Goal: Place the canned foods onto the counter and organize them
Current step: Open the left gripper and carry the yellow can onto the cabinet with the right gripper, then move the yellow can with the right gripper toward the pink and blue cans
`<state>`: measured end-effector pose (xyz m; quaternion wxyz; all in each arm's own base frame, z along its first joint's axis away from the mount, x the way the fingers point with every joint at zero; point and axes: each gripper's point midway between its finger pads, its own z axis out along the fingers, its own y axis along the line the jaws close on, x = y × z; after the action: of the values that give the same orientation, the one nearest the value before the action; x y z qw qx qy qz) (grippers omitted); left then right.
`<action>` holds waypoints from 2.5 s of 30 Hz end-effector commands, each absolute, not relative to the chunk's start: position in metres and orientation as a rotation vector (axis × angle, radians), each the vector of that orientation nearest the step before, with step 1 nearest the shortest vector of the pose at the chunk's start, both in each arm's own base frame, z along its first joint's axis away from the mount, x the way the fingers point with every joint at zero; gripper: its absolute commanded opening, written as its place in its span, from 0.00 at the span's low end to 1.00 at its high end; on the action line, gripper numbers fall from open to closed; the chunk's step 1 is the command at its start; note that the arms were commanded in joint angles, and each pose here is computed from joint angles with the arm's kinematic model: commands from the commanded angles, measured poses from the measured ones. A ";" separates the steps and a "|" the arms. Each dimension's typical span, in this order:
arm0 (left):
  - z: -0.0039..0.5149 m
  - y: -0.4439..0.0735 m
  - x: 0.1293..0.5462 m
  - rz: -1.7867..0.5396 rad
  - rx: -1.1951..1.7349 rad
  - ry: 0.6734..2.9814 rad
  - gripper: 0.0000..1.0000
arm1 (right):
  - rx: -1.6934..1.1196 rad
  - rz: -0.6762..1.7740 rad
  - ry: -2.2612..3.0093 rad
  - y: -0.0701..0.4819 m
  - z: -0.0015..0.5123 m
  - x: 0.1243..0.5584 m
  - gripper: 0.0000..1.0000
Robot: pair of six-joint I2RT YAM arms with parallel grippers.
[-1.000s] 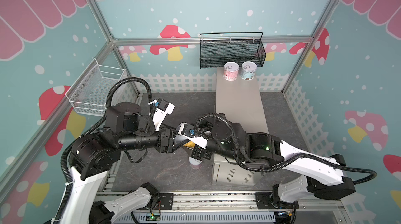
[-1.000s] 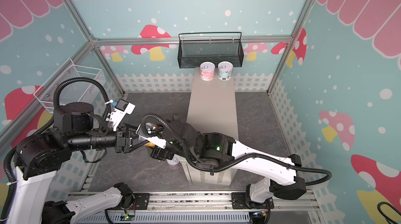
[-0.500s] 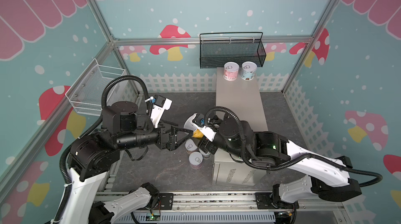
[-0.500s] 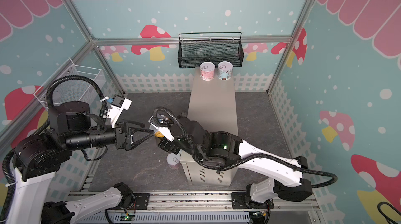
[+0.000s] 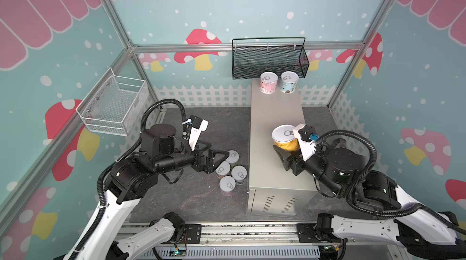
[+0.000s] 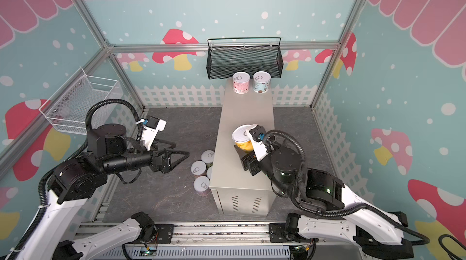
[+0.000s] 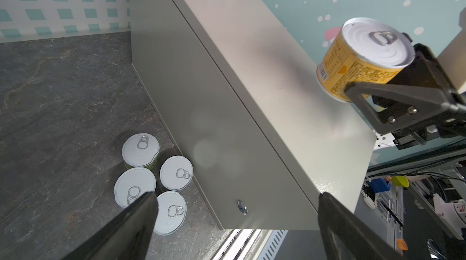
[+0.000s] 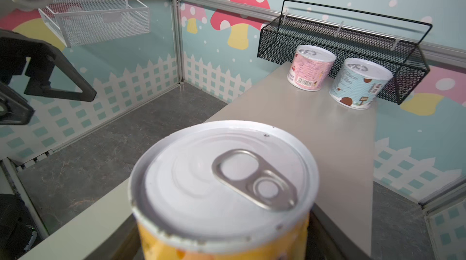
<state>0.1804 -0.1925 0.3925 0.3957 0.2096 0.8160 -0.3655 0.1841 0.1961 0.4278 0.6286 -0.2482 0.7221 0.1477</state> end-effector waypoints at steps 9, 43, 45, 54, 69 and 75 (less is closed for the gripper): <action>0.384 -0.212 0.200 -0.913 0.638 1.864 0.99 | -0.482 0.389 1.548 0.189 0.437 0.184 0.73; 0.331 -0.214 0.206 -0.860 0.658 1.889 0.99 | -0.459 0.432 1.689 0.189 0.392 0.183 0.93; 0.331 -0.214 0.206 -0.862 0.659 1.890 0.99 | -0.466 0.424 1.687 0.191 0.393 0.183 0.90; 0.333 -0.213 0.205 -0.861 0.653 1.882 1.00 | -0.316 0.283 1.639 0.164 0.433 0.203 0.78; 0.337 -0.211 0.201 -0.870 0.648 1.862 0.99 | -0.346 0.240 1.721 0.176 0.427 0.261 0.80; 0.338 -0.211 0.200 -0.876 0.649 1.857 0.99 | -0.339 0.230 1.744 0.168 0.420 0.280 0.81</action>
<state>0.2019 -0.2103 0.3343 0.4623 0.2563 0.7693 -0.3587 0.2759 0.1661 0.4062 0.6135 -0.1471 0.7717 0.0802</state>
